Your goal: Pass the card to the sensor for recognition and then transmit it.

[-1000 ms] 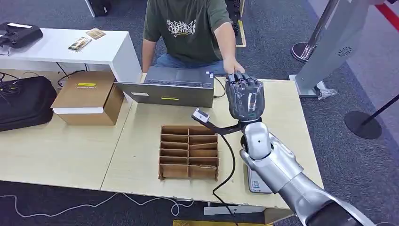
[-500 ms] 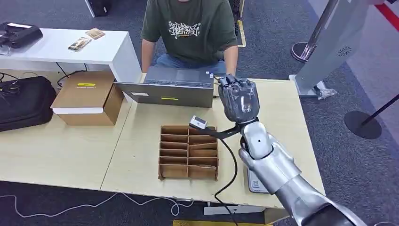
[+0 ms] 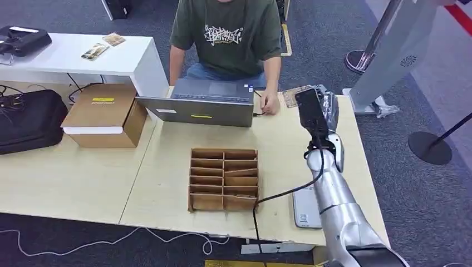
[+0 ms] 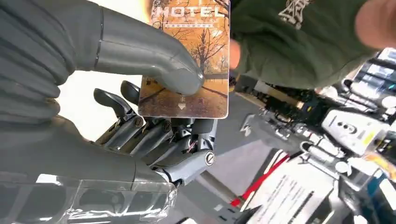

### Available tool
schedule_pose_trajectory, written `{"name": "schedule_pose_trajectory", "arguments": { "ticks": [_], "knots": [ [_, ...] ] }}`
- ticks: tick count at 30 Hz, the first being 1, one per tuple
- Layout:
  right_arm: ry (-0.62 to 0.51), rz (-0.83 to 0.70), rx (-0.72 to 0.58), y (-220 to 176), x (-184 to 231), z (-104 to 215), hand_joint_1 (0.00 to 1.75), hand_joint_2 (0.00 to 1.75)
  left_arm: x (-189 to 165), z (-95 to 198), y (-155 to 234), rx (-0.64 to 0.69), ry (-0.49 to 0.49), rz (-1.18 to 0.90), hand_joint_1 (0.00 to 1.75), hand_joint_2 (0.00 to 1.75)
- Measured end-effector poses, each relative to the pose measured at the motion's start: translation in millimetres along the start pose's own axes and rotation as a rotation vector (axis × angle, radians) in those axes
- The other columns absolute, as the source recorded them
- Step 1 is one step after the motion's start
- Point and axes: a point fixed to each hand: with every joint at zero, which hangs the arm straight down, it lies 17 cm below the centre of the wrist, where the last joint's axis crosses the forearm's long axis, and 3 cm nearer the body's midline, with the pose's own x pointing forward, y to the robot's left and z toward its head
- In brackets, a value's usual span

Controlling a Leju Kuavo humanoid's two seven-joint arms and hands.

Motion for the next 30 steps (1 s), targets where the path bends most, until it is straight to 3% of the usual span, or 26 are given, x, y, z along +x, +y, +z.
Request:
{"name": "schedule_pose_trajectory", "arguments": {
  "ticks": [15,27,30],
  "knots": [
    [0.12,-0.01,0.061,7.9,-49.1,44.7,1.75,1.75,-0.5,-0.8,-7.1,-0.007,-0.001,0.038,0.0,0.0],
    [0.228,0.013,0.117,6.9,-86.7,132.5,1.75,1.75,-3.0,-1.1,-12.0,-0.012,0.003,0.07,0.0,0.0],
    [0.235,0.015,0.118,5.5,-89.3,139.9,1.75,1.75,-3.0,-1.2,-12.2,-0.012,0.003,0.071,0.0,0.0]
  ]
}}
